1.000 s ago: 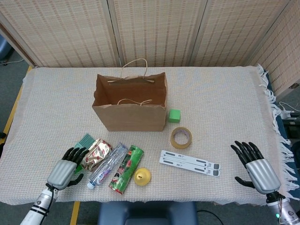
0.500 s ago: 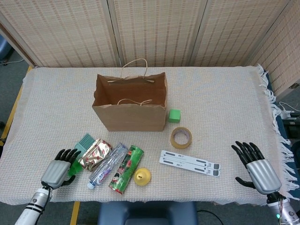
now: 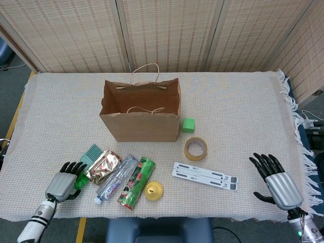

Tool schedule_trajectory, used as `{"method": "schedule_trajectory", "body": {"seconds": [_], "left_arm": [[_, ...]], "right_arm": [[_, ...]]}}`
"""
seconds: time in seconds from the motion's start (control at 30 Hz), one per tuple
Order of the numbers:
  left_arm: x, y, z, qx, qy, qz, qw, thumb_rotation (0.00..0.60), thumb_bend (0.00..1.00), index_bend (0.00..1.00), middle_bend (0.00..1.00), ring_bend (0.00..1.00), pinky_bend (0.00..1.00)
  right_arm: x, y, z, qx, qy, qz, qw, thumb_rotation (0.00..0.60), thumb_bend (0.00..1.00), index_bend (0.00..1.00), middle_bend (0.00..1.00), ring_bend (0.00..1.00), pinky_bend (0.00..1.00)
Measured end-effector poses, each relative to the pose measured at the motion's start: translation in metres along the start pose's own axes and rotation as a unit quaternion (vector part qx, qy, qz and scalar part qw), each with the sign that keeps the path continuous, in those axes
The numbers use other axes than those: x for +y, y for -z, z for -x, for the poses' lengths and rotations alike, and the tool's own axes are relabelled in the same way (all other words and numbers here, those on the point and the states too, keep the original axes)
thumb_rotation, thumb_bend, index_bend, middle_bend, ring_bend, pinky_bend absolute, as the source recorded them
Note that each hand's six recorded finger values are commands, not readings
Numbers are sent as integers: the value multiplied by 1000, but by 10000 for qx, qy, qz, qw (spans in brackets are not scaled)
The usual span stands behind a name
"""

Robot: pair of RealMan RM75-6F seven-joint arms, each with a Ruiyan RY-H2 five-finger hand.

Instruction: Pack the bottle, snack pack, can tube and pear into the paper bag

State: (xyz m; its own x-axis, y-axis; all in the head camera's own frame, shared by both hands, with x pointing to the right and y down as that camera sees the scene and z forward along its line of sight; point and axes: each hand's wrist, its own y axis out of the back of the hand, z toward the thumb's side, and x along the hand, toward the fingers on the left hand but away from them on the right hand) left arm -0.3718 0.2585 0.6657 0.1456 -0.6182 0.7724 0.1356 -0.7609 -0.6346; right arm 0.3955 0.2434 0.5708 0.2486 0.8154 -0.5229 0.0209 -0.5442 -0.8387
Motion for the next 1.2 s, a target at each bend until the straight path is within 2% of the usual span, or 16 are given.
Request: {"method": "schedule_trajectory", "body": {"seconds": [0.07, 0.13, 0.17, 0.23, 0.3, 0.47, 0.63, 0.8, 0.9, 1.03, 1.1, 1.13, 1.2], "left_arm": [[0, 0, -3, 15, -35, -60, 10000, 600, 389, 87, 14, 22, 182], [0, 2, -4, 57, -73, -103, 9999, 600, 442, 245, 116, 134, 327], [1, 2, -5, 90, -102, -113, 9998, 600, 483, 358, 247, 266, 439], [1, 4, -6, 141, -151, -112, 9997, 600, 537, 474, 422, 434, 582], [2, 7, -5, 203, -202, -127, 9995, 600, 582, 547, 539, 548, 682], [5, 17, -4, 365, -292, -206, 9987, 600, 614, 654, 667, 665, 790], [13, 23, -4, 457, -445, -205, 9978, 600, 629, 684, 699, 693, 812], [39, 29, -3, 544, -870, -190, 9945, 600, 630, 685, 700, 694, 809], [64, 33, -3, 644, -1343, -14, 9888, 600, 631, 683, 699, 694, 805], [99, 34, -1, 720, -2134, 729, 9716, 600, 630, 678, 697, 694, 795], [116, 31, -1, 642, -2492, 1403, 9561, 600, 631, 676, 696, 694, 792], [123, 29, -1, 583, -2637, 1737, 9471, 600, 631, 676, 696, 694, 789], [146, 22, -2, 387, -2961, 2587, 9186, 600, 631, 675, 696, 694, 788]], "right_arm": [[0, 0, 0, 0, -11, 13, 10000, 600, 25, 0, 0, 0, 16], [0, 0, 0, -1, -25, 32, 10000, 600, 26, 0, 0, 0, 16], [-1, 0, 0, -1, -29, 37, 10000, 600, 26, 0, 0, 0, 16], [0, 0, 0, 3, -26, 44, 10000, 600, 26, 0, 0, 0, 16], [0, 0, 0, 6, -27, 53, 10000, 600, 25, 0, 0, 0, 16], [0, -1, 0, 13, -33, 67, 10000, 600, 25, 0, 0, 0, 16], [0, -2, 0, 24, -24, 76, 10000, 600, 25, 0, 0, 0, 16], [0, -2, -1, 23, -23, 84, 10000, 600, 25, 0, 0, 0, 16], [1, -2, -1, 39, -12, 100, 9999, 600, 25, 0, 0, 0, 16], [0, -3, -1, 71, -27, 115, 9999, 600, 25, 0, 0, 0, 16], [-1, -4, -1, 97, -40, 110, 9999, 600, 25, 0, 0, 0, 16], [-1, -4, -1, 106, -42, 108, 9999, 600, 25, 0, 0, 0, 16], [-2, -5, 0, 123, -52, 103, 9999, 600, 25, 0, 0, 0, 16]]}}
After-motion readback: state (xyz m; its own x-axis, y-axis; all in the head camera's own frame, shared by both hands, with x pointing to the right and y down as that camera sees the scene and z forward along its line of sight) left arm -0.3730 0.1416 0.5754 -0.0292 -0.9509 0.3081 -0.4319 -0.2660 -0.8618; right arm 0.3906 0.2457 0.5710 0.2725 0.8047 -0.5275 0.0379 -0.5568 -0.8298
